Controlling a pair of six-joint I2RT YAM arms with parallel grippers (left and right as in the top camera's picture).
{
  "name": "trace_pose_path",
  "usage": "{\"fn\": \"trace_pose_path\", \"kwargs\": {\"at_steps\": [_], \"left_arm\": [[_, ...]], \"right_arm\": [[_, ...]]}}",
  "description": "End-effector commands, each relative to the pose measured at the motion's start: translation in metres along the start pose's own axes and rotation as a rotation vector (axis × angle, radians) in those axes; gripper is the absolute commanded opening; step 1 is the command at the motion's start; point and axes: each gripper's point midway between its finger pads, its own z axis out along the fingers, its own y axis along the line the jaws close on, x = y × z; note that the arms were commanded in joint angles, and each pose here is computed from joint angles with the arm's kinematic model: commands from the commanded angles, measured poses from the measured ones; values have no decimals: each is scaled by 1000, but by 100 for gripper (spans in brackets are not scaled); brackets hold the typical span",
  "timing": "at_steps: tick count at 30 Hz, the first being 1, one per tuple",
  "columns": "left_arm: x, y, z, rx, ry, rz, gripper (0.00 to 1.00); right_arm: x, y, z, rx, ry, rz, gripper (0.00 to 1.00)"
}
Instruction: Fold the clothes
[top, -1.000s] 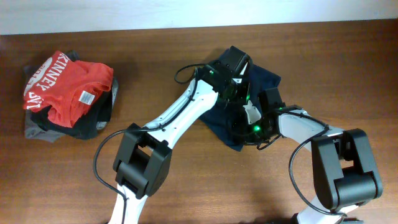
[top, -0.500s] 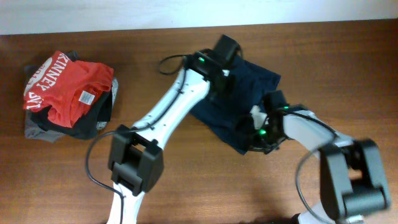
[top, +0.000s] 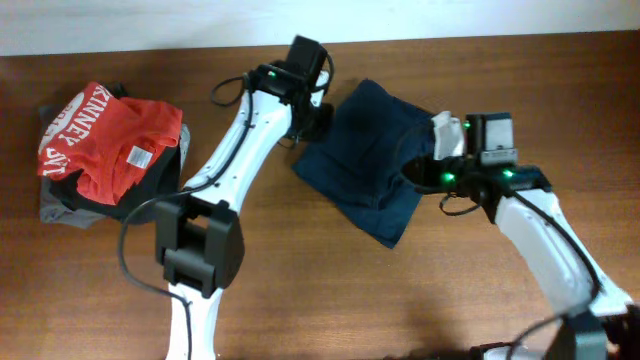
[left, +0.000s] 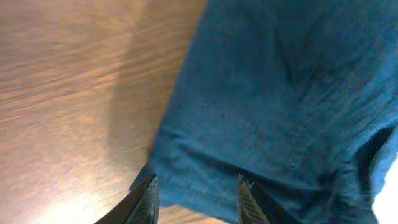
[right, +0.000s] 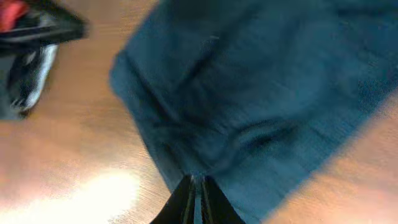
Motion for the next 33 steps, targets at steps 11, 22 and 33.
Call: {"fn": "trace_pose_path", "kwargs": {"at_steps": [11, 22, 33], "left_arm": [[69, 1, 106, 74, 318, 108, 39], [58, 24, 48, 61, 366, 54, 41], [12, 47, -52, 189, 197, -12, 40]], "right_arm": [[105, -50, 111, 15, 410, 87, 8], [94, -63, 54, 268, 397, 148, 5], [-47, -13, 1, 182, -178, -53, 6]]}}
